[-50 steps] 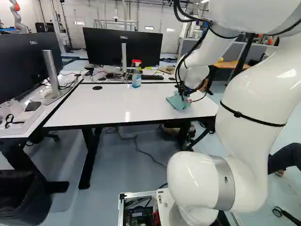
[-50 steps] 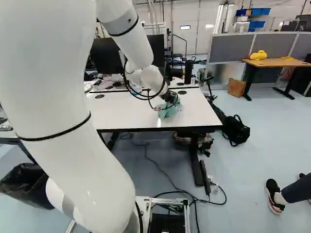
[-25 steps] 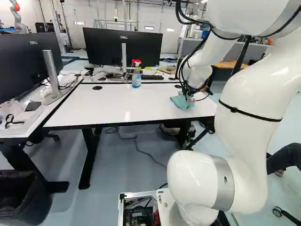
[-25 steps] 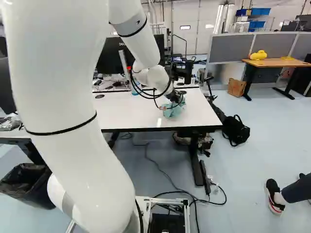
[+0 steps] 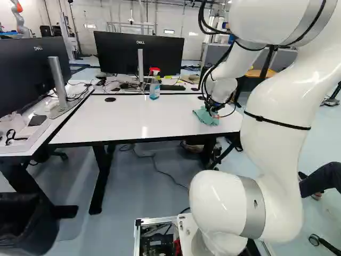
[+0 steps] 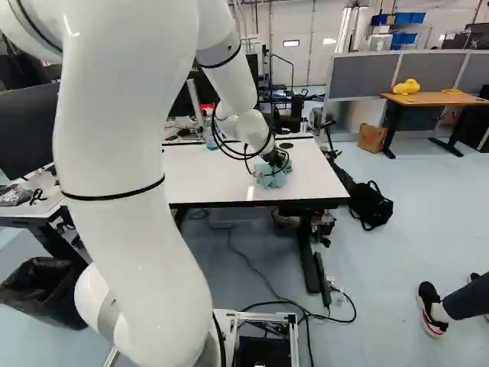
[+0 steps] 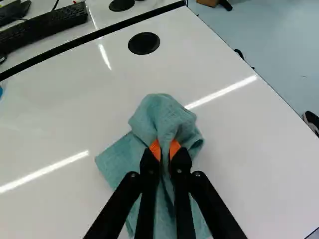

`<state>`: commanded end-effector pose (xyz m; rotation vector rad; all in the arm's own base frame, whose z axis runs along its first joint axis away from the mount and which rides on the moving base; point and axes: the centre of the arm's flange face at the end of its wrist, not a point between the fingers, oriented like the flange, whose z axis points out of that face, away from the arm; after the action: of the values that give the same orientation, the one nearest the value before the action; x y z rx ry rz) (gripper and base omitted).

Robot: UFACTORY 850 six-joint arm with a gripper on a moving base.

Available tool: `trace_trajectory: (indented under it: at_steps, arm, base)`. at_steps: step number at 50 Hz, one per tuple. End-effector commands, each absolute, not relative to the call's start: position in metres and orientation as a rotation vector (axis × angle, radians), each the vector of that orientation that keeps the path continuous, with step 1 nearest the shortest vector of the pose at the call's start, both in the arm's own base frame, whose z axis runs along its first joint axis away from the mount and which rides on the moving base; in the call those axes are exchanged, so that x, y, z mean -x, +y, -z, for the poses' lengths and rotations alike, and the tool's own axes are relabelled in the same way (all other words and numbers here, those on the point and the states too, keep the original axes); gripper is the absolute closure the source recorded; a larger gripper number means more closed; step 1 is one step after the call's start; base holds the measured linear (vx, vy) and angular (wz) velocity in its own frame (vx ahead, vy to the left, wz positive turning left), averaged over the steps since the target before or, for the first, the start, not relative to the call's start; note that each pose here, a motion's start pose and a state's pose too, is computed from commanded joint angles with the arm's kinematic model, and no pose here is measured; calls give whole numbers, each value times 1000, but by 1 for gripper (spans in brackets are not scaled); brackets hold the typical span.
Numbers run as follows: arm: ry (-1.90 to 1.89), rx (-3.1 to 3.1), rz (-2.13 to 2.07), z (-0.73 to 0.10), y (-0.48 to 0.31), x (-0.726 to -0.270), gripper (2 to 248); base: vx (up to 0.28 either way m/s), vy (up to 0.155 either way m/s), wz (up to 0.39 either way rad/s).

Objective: Clean the table with the green towel

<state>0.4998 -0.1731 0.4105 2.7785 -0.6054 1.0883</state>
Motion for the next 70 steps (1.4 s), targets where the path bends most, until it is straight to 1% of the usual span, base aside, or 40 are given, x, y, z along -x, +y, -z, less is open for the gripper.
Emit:
trace_trajectory:
  at_steps: [42,60,70]
  arm:
    - [-609,-2803,-1042,-408,-172,-497,210]
    - [-581,-2823,-1030,-409,-153,-475,210]
    - [-540,-2841,-1033,-410,-137,-474,210]
  base:
    - [0,0,0]
    - [0,0,0]
    - [0,0,0]
